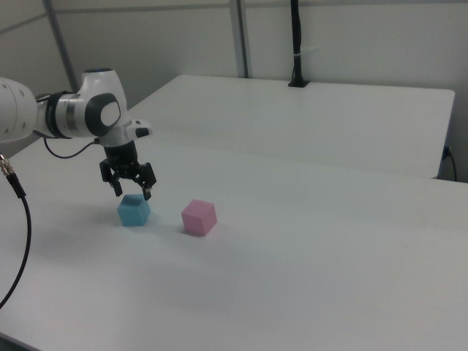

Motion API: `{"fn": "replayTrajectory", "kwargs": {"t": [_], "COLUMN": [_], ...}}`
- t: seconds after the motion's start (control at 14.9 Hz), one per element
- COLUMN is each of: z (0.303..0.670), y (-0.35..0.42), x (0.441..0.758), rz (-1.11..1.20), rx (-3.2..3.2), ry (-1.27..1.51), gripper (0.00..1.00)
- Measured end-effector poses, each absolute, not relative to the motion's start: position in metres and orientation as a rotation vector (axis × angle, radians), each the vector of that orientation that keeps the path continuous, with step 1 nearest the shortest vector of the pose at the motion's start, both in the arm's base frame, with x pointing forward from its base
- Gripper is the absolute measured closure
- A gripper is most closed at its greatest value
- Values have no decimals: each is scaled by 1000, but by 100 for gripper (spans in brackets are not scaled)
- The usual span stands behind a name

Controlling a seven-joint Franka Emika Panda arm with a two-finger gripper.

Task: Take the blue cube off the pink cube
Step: 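Set the light-blue cube on the table and open the gripper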

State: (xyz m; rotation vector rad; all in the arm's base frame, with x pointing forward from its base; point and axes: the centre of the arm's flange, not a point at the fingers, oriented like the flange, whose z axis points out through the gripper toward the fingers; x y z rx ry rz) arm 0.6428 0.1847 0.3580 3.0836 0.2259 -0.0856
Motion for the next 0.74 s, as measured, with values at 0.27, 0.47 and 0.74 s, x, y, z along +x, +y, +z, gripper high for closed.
{"fn": "replayTrajectory", "kwargs": {"t": [0.27,0.47,0.74], "z": [431,505,568], "y": [160,110,52], "x": [635,617,595], "rz": [-54,-16,75], "rx": [3093,3108,3122], "ry": [167,57,-78], "gripper": [0,0,0]}}
